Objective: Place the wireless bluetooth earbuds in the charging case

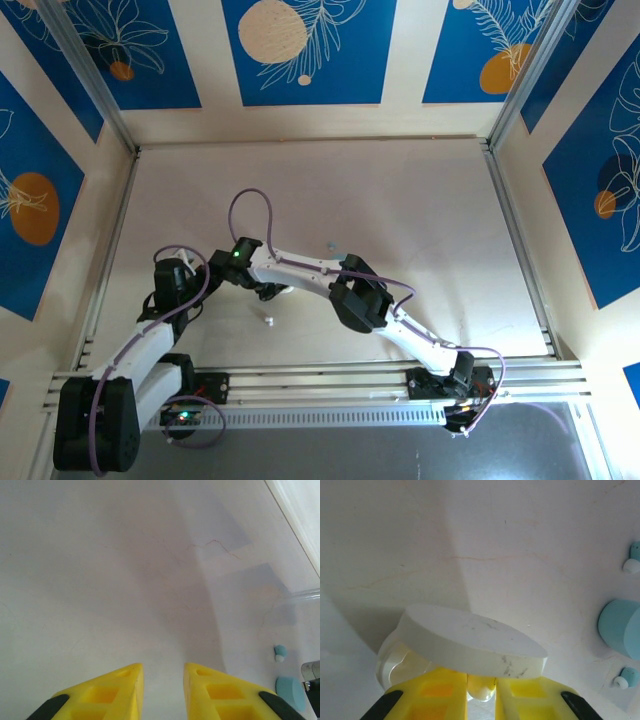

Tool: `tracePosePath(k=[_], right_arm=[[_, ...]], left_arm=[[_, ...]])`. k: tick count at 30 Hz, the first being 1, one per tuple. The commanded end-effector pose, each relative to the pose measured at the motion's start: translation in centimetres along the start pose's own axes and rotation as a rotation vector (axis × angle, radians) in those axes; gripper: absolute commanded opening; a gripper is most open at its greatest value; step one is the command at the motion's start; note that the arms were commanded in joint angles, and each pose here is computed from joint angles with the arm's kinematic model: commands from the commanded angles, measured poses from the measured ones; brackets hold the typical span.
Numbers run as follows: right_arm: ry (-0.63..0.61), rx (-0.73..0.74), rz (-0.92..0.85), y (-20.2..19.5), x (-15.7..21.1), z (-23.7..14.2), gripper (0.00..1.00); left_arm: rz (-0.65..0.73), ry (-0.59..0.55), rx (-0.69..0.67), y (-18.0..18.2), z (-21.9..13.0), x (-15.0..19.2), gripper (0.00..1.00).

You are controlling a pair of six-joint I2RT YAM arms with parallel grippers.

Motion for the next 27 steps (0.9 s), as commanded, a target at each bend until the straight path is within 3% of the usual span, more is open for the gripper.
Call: tracePosePath(k=[1,27], right_arm=[[0.028,0.0,-0.005,0.3,0.6,0.1,0.19],[-0.028,-0.063,0.019,-1.0,1.1,-2.6,0.3]], left_arm=[[0.0,-0.005,0.023,0.0,0.0,-0.2,0.27],[0.003,0.006,0.06,-0.5,-0.2,-0.1,0.29]])
Point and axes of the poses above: each hand's point on the last joint's axis, 136 mm out from that joint toward the fingers, its own z axis out along the fingers, its own y axis along the line the jaws close on, x = y × z, the point moved 9 cm from there along -z, back along the fingers, and after that the axes turned 13 degrees about -z, right-handed, at the moved point
